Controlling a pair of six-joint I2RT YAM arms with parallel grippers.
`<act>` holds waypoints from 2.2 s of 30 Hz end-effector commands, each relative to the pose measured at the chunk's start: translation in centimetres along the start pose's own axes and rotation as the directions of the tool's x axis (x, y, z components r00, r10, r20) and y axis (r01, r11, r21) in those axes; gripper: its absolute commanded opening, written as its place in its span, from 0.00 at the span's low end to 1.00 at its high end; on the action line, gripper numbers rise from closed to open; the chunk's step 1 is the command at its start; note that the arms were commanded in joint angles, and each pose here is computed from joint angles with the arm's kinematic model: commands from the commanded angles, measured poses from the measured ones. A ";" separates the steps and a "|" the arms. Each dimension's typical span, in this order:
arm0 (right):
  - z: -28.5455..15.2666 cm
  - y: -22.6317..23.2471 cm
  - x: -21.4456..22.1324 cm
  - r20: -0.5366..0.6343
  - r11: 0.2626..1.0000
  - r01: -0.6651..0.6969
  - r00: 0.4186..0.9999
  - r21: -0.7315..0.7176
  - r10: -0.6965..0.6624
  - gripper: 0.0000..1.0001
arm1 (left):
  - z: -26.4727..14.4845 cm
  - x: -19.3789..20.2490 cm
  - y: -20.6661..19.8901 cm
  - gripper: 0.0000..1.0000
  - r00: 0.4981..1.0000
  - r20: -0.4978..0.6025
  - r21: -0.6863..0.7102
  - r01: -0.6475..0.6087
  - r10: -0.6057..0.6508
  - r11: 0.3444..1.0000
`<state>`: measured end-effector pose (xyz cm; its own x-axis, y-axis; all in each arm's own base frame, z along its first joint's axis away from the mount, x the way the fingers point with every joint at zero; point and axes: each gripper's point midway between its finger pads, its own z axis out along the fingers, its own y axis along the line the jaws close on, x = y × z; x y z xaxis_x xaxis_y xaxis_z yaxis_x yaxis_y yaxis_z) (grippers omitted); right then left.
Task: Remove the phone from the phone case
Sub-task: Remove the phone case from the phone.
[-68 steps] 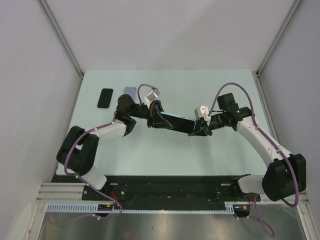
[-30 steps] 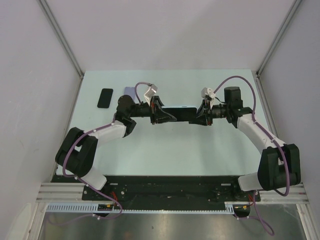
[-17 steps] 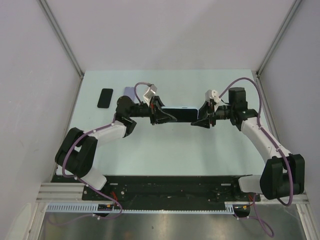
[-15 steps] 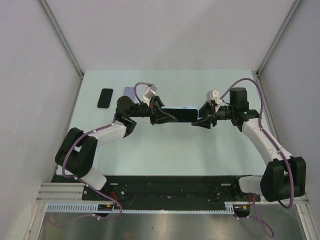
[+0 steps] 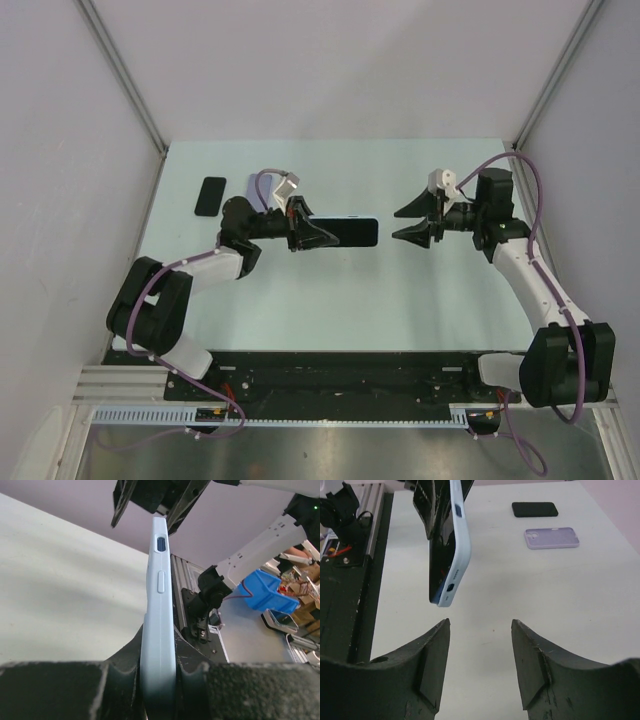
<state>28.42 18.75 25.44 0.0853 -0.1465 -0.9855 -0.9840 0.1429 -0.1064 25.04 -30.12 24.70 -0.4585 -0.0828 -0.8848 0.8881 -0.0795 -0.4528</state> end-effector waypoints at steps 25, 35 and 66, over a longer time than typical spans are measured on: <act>3.8 -1.6 -8.1 0.494 0.847 -0.521 0.711 -0.108 0.500 0.58 | -1.1 -3.1 1.4 0.00 0.988 0.157 -0.090 0.006 0.008 0.996; 4.9 -2.4 -7.0 0.512 0.860 -0.506 0.724 -0.062 0.462 0.51 | -1.1 -3.1 0.8 0.00 0.987 0.160 -0.059 0.020 -0.010 0.998; 4.8 -3.5 -6.9 0.518 0.620 -0.752 0.447 -0.224 0.729 0.18 | 0.4 -1.2 -2.5 0.00 0.990 0.066 0.075 -0.133 0.128 0.988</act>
<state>31.48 24.59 30.05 -0.6381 0.4677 -0.6116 -0.6859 0.0155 0.7275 27.18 -29.40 24.93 -0.5122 -0.1980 -0.8357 0.8534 -0.0075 -0.5213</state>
